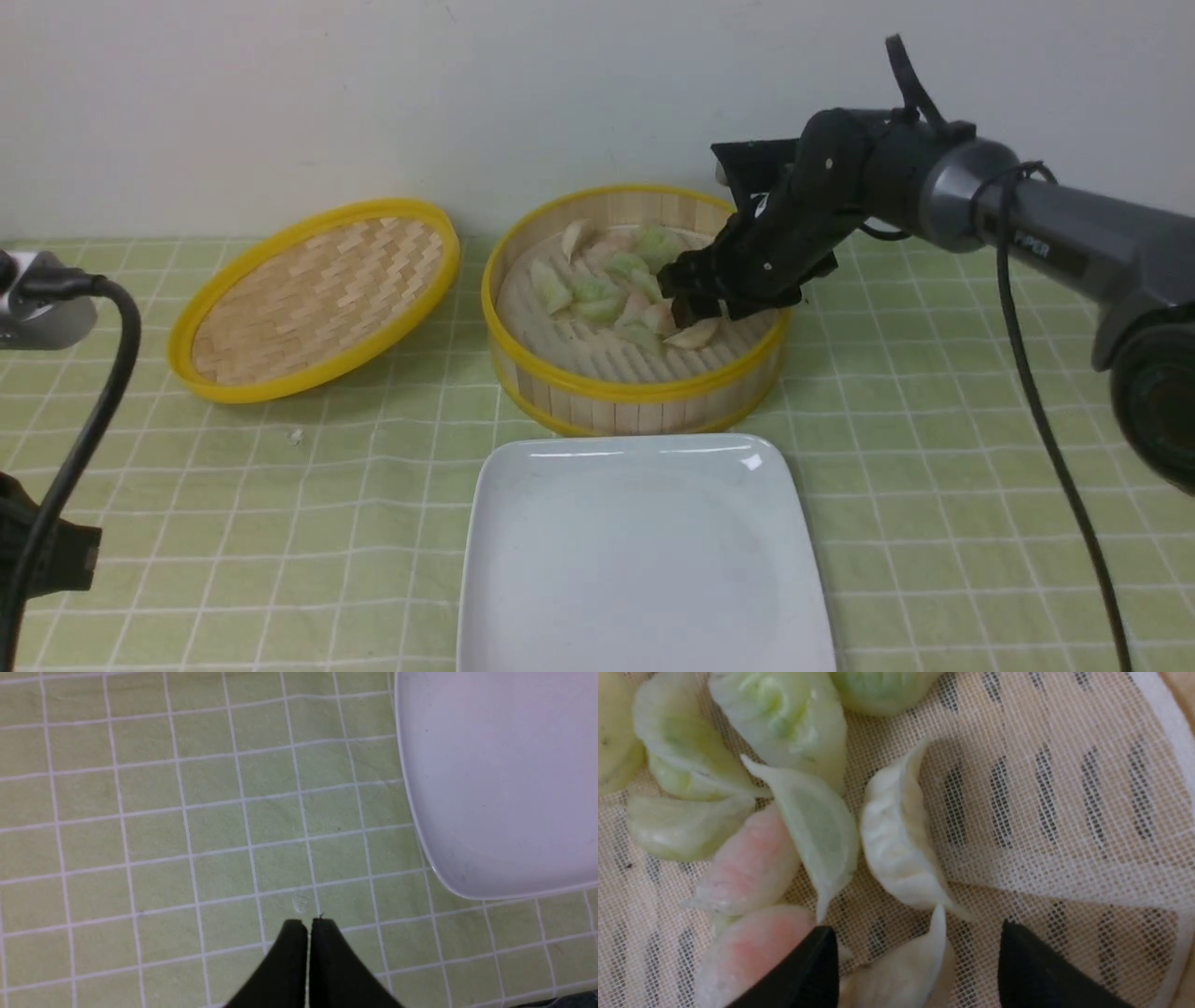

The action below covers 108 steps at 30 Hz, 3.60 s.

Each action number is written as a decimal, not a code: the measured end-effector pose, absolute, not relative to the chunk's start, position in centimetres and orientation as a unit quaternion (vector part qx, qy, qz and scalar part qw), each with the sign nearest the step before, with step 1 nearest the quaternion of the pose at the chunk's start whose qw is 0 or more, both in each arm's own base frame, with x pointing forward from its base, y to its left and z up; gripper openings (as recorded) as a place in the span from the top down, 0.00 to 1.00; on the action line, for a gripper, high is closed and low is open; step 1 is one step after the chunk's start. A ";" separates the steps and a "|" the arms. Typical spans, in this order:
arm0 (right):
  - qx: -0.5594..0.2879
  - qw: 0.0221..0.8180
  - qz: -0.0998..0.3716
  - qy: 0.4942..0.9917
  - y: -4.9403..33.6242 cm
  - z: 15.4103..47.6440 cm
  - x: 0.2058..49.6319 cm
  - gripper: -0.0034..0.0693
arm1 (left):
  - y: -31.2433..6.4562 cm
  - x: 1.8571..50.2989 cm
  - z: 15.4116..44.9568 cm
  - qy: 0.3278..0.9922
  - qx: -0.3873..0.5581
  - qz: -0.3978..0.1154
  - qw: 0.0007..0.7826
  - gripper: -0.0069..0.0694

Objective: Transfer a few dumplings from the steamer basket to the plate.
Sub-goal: Use the right arm to grab a dumpling from inside the steamer, then use the right arm to put the dumpling into the plate, then use the left arm to grab a dumpling from the steamer

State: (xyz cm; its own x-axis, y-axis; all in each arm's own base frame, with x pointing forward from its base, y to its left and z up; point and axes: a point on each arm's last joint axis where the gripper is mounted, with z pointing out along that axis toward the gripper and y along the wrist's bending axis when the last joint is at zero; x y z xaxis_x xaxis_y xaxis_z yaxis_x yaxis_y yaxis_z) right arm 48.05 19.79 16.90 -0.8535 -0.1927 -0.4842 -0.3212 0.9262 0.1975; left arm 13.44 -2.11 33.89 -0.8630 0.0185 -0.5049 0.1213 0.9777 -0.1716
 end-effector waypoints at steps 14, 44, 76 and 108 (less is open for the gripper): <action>-0.171 0.209 0.125 0.955 19.3 24.8 46.6 0.79 | -2.1 13.4 33.9 0.960 0.036 -0.099 0.259 0.92; -0.251 0.023 0.184 0.950 22.2 18.6 32.5 0.61 | -5.8 25.5 34.0 0.951 0.134 -0.155 0.232 0.92; -0.284 0.150 0.195 0.927 18.2 33.5 26.1 0.36 | -17.8 48.6 19.8 0.878 0.356 -0.077 0.311 0.30; -0.284 0.148 0.193 0.927 18.1 33.5 26.1 0.36 | -19.7 47.5 21.1 0.855 0.419 0.005 0.307 0.84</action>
State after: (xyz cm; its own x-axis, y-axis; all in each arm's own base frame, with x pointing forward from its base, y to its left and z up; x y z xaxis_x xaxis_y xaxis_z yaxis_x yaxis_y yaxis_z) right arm 26.07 18.14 33.48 -0.7949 -0.4689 -0.3850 -0.5837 0.7642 0.2745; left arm 47.48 -19.70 21.08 -0.4606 0.7185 -0.5211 0.7127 0.6493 0.2654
